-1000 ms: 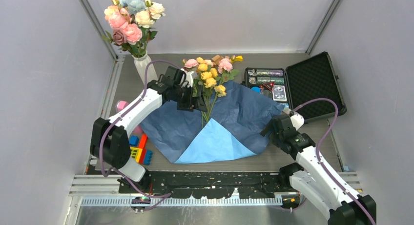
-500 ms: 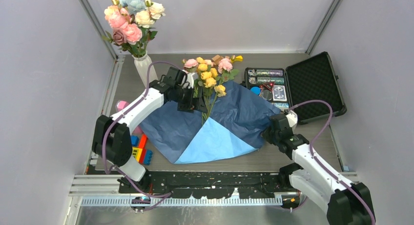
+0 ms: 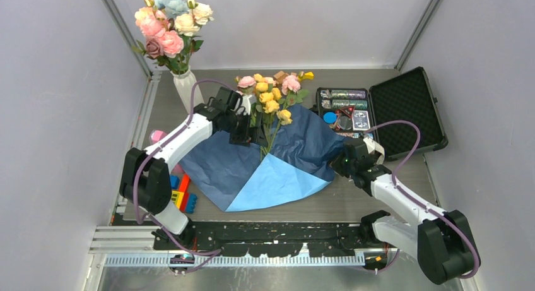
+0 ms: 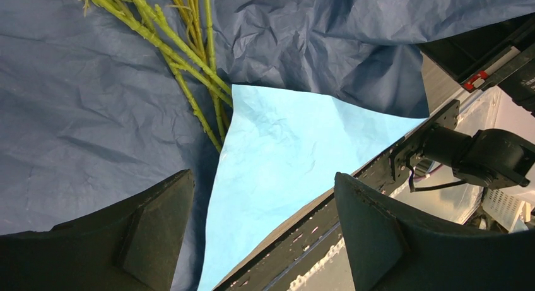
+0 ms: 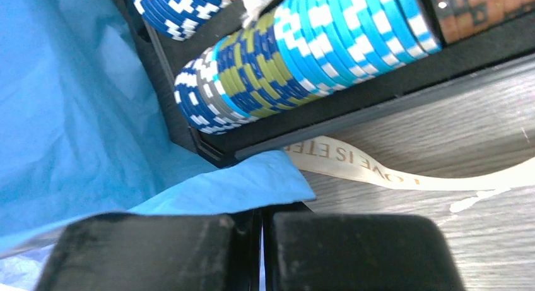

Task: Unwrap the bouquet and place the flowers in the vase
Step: Unfold the wrapping paper at the center of the board, then adjust the fake flower with the wrapping paper.

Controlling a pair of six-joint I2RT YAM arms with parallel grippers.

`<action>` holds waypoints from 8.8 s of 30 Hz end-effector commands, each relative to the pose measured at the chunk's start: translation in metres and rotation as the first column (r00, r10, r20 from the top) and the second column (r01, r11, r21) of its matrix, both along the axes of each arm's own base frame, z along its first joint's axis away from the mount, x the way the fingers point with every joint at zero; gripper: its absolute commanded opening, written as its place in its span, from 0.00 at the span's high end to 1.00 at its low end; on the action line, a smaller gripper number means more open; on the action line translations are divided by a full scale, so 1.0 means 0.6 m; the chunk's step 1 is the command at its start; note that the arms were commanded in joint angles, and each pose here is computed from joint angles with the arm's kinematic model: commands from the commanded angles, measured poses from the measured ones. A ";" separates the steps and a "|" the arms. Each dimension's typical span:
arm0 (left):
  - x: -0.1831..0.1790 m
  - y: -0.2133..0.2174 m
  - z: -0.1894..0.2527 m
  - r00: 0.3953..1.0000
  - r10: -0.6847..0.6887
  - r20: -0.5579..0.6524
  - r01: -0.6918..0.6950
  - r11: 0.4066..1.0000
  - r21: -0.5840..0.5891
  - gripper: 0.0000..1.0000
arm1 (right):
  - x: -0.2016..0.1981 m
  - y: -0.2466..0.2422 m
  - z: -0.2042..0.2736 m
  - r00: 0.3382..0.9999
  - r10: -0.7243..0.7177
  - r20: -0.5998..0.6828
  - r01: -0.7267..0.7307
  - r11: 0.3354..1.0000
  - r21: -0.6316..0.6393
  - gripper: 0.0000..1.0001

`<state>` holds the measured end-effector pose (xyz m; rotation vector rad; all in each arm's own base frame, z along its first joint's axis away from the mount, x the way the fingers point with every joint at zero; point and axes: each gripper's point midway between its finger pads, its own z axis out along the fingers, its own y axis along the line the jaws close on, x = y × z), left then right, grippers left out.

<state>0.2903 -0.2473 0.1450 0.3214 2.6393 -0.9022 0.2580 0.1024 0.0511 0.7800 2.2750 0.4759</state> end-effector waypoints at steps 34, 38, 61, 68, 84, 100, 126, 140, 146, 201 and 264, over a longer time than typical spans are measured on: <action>-0.019 -0.034 -0.062 0.989 -0.054 -0.137 0.050 0.998 -0.037 0.17 | 0.148 -0.026 0.126 0.985 0.022 0.170 0.003 0.990 -0.144 1.00; -0.023 -0.045 -0.075 0.988 -0.045 -0.147 0.039 0.998 -0.046 0.19 | 0.160 -0.036 0.123 0.987 0.016 0.162 0.009 0.989 -0.149 1.00; -0.006 -0.086 -0.138 0.979 0.034 -0.203 -0.062 0.989 -0.134 0.25 | 0.104 -0.052 0.208 0.968 0.080 0.240 -0.040 0.986 -0.165 0.59; 0.000 -0.107 -0.142 0.980 -0.009 -0.199 -0.023 0.987 -0.157 0.36 | 0.085 -0.053 0.235 0.957 0.088 0.278 -0.045 0.986 -0.159 0.59; -0.065 -0.143 -0.110 0.971 -0.142 -0.190 0.092 0.964 -0.248 0.67 | 0.060 -0.064 0.243 0.959 0.102 0.265 -0.050 0.980 -0.195 0.58; -0.209 -0.171 -0.034 0.935 -0.353 0.035 0.347 0.893 -0.288 0.65 | 0.062 0.011 0.244 0.932 0.301 0.201 -0.289 0.953 -0.086 0.55; -0.459 -0.235 0.002 0.676 -0.728 0.114 0.715 0.611 -0.340 0.24 | 0.016 -0.009 0.378 0.893 0.297 0.339 -0.261 0.954 -0.147 0.36; -0.409 -0.225 0.072 0.750 -0.592 0.295 0.658 0.710 -0.250 0.18 | -0.009 0.078 0.304 0.859 0.461 0.221 -0.471 0.882 -0.011 0.41; -0.351 -0.201 0.018 0.824 -0.493 0.279 0.537 0.836 -0.109 0.17 | -0.051 0.148 0.266 0.803 0.576 0.156 -0.579 0.815 -0.027 0.41; -0.314 -0.061 -0.098 0.982 -0.170 0.082 0.170 0.985 0.000 0.15 | -0.058 -0.015 0.059 0.997 0.078 0.019 -0.076 0.993 -0.095 0.32; -0.021 0.108 0.055 0.950 0.168 0.264 -0.171 0.985 -0.009 0.11 | -0.047 0.265 -0.013 0.686 0.718 -0.117 -0.727 0.683 -0.075 0.59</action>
